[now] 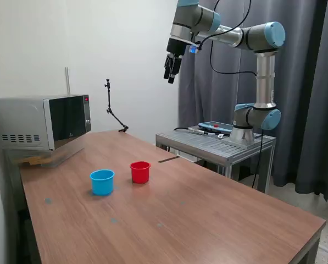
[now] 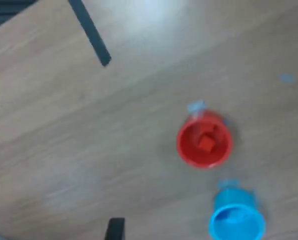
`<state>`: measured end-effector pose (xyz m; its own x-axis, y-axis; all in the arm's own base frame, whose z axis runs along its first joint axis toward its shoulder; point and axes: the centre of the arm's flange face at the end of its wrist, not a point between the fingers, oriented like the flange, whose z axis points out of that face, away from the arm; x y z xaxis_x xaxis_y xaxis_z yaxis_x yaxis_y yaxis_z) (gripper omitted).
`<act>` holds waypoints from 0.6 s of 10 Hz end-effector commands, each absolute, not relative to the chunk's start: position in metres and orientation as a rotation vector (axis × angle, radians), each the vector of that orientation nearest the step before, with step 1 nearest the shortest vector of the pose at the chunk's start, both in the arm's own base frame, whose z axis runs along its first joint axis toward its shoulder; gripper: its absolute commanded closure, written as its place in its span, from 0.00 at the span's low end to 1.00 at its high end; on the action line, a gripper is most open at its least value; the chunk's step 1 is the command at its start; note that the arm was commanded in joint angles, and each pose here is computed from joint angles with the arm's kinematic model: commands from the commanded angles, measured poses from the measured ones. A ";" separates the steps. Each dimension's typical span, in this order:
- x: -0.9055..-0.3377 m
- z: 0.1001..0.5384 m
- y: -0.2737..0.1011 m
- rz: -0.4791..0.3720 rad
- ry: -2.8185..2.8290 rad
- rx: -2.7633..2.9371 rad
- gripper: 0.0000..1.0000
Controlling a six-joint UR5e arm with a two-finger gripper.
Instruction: Place red objects in the red bin, and blue objects in the blue bin.
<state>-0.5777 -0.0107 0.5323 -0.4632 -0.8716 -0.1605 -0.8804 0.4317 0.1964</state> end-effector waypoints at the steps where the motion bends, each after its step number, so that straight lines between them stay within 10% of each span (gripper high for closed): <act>1: -0.542 0.572 -0.030 0.214 2.582 -1.846 0.00; 6: -0.516 0.578 -0.075 0.124 2.402 -2.059 0.00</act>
<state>-0.5238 -0.0527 0.5806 -0.2142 -0.9762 -0.0345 -0.9716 0.2093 0.1101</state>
